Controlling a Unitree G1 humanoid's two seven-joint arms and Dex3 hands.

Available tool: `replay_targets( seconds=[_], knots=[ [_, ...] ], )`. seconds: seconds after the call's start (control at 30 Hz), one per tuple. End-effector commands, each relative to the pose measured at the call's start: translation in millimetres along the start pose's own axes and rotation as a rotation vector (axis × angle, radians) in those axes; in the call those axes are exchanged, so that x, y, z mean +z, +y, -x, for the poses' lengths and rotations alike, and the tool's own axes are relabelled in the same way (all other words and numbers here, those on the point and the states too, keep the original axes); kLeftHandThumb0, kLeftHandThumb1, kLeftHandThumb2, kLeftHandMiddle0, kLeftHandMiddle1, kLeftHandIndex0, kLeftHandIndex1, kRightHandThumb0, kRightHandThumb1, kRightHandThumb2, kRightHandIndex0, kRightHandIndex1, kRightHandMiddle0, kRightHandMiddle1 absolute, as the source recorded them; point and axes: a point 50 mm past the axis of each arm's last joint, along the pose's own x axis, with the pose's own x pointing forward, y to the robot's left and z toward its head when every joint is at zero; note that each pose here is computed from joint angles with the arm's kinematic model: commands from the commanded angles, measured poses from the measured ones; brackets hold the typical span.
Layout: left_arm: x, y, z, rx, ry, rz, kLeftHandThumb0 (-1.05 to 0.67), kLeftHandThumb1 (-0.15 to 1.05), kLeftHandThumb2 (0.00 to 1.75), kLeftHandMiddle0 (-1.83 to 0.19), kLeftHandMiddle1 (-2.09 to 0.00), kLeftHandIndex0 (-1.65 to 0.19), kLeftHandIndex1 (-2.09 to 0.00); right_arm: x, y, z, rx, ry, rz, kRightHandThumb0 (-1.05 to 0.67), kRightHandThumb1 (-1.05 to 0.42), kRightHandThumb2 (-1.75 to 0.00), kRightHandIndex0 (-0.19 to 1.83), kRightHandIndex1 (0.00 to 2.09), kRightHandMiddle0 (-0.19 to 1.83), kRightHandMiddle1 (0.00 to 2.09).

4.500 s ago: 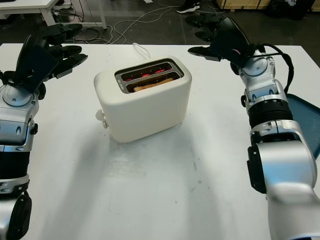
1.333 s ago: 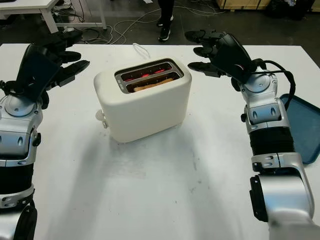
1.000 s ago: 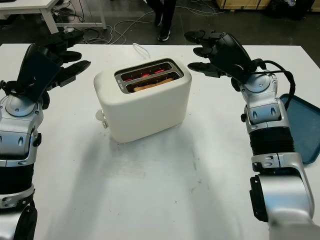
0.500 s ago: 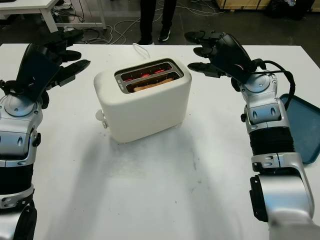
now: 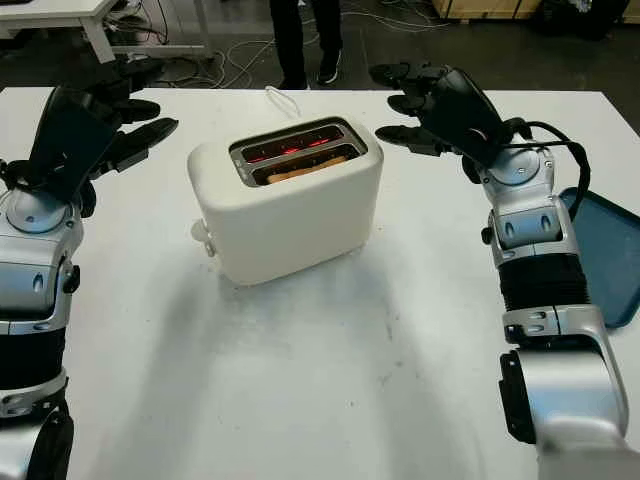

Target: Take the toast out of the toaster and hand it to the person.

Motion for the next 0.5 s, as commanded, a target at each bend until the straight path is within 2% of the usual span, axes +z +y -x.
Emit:
replay_targets(
  seconds=[0.0,0.47],
  knots=[
    [0.5,4.1,1.0,0.015,0.0,-0.026,-0.28,0.92,0.16,-0.29,-0.77,-0.56,-0.05,1.4,0.7,-0.5,-0.005,0.001,-0.011,-0.16,-0.92,-0.1,0.44,0.0,0.46,0.0],
    [0.2,3.9,1.1,0.017,0.005,-0.022,-0.27,0.92,0.16,-0.31,-0.74,-0.56,-0.05,0.4,1.6,-0.5,0.0,0.014,-0.02,-0.15,-0.92,-0.1,0.45,0.01,0.47,0.01]
  ],
)
